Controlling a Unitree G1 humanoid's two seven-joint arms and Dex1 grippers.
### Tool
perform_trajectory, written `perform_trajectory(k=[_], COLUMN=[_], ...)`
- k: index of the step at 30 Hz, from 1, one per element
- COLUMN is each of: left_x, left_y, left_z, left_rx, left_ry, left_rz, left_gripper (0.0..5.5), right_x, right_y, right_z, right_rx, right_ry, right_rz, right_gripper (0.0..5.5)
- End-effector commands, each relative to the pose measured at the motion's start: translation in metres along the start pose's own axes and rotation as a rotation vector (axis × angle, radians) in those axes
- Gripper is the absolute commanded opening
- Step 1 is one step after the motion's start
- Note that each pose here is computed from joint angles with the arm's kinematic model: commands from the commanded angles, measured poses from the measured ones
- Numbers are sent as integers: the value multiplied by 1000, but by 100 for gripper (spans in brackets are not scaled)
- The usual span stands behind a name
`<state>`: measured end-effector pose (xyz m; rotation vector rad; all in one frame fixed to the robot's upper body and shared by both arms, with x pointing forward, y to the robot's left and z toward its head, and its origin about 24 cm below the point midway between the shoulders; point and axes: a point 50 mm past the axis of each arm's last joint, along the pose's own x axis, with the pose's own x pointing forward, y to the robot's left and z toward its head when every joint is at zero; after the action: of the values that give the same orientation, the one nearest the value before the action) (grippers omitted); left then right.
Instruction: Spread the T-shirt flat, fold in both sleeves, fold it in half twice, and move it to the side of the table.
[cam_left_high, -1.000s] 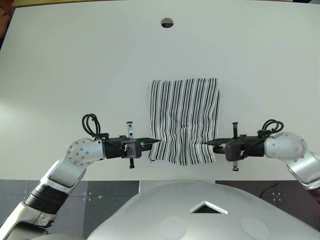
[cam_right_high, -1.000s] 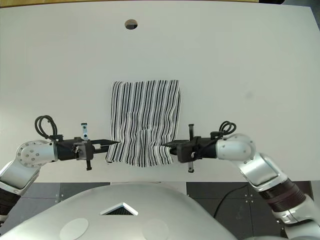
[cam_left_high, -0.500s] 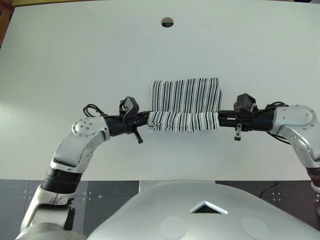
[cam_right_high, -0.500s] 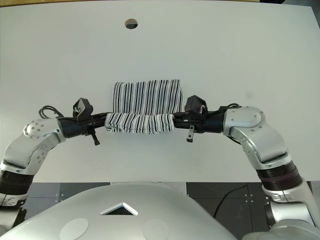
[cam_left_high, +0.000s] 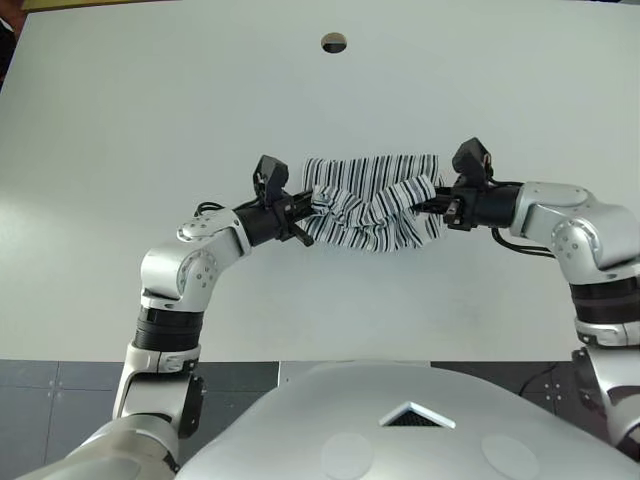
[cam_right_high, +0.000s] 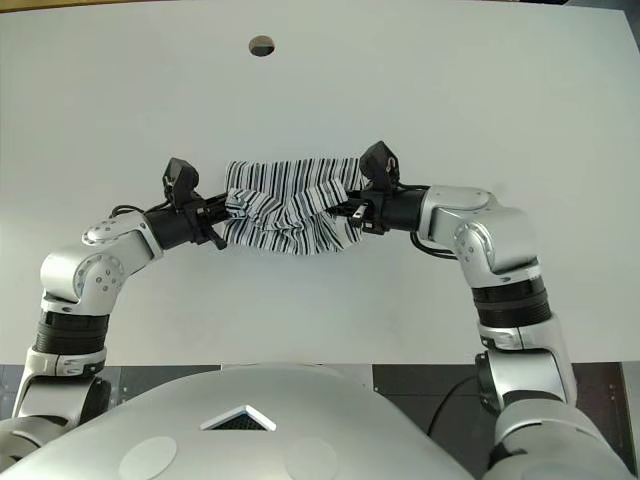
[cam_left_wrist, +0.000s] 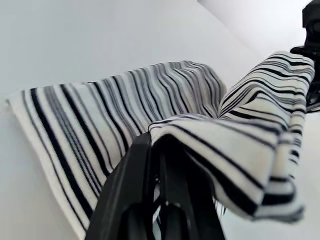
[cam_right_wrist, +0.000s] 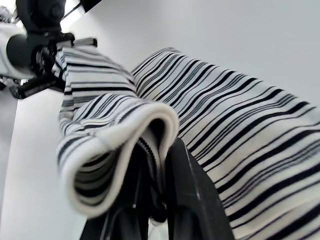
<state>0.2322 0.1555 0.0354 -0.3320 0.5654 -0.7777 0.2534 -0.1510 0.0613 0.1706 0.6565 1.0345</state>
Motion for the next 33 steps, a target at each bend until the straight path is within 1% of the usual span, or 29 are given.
perform_trajectory(k=[1, 4, 11, 12, 16, 17, 23, 28, 32, 33], left_x=[4, 6, 6, 7, 8, 9, 8, 3, -3, -6], left_y=[15, 21, 30, 30, 28, 27, 29, 39, 44, 43], left_z=[11, 12, 13, 13, 12, 13, 18, 25, 33, 37], left_rx=[-66, -101, -145, -147, -156, -160, -206, -234, -238, -217], left_ry=[-50, -70, -95, -95, -100, -105, -156, -224, -304, -345], left_rz=[90, 130, 179, 178, 169, 169, 176, 225, 251, 242], left_gripper=[10, 10, 10, 35, 80, 99, 99, 99, 99, 100], right_x=[2, 2, -3, -3, -1, -1, -4, -18, -23, -24], right_y=[-19, -29, -38, -38, -34, -34, -38, -58, -64, -63], right_z=[5, 8, 10, 9, 8, 8, 16, 42, 46, 49], right_rx=[63, 94, 114, 117, 114, 114, 129, 147, 137, 124], right_ry=[-27, -56, -68, -67, -65, -67, -139, -350, -419, -453], right_rz=[-127, -188, -222, -218, -205, -204, -229, -385, -452, -463], right_gripper=[24, 24, 24, 61, 117, 137, 137, 137, 137, 118])
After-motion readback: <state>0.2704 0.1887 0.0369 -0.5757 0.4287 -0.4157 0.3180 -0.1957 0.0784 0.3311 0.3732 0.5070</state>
